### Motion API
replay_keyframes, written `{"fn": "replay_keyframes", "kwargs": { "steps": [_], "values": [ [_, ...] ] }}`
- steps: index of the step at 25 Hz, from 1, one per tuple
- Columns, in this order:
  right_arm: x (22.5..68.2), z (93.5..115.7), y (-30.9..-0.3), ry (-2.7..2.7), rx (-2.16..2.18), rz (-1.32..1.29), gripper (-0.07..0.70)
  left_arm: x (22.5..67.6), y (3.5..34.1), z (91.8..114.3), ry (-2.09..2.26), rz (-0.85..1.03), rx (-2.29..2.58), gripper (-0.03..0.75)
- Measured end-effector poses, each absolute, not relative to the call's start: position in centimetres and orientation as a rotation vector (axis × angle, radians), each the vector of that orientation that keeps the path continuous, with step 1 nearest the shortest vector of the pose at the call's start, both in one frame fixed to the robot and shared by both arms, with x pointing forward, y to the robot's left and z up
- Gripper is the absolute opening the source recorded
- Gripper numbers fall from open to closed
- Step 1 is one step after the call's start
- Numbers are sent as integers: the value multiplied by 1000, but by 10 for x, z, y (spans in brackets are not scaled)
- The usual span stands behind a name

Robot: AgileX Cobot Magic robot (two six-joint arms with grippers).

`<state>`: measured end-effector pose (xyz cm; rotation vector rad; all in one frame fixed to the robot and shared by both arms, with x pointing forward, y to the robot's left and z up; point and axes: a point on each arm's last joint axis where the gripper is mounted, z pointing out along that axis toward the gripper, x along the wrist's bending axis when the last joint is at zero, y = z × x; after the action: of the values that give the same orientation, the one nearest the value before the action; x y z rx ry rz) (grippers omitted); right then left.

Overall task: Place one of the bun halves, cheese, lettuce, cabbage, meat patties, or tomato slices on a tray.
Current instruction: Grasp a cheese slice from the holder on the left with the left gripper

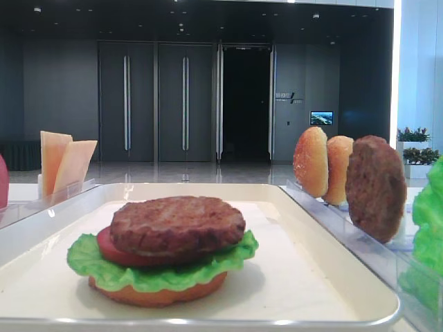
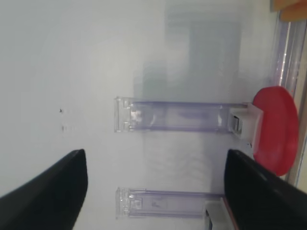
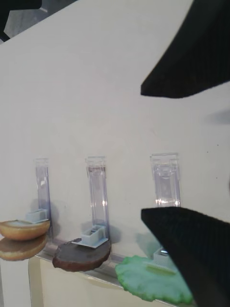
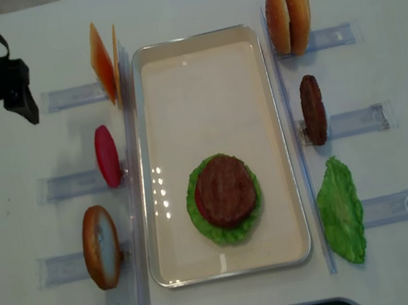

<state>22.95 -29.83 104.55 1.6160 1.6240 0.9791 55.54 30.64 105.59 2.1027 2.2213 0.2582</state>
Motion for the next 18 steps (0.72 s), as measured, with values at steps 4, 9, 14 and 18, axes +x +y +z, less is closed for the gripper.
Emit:
{"fn": "replay_keyframes", "kwargs": {
  "steps": [4, 9, 14, 18],
  "values": [
    [229, 1046, -298, 1624, 1616, 979, 489, 579, 306, 1048, 2243, 225, 2121, 692],
    [229, 1046, -298, 1624, 1616, 979, 489, 614, 306, 1054, 2213, 274, 2079, 692],
    [229, 1046, -298, 1624, 1616, 979, 489, 640, 304, 1058, 2189, 300, 2034, 692],
    [229, 1046, -298, 1624, 1616, 979, 489, 659, 299, 1054, 2168, 312, 2026, 692]
  ]
}}
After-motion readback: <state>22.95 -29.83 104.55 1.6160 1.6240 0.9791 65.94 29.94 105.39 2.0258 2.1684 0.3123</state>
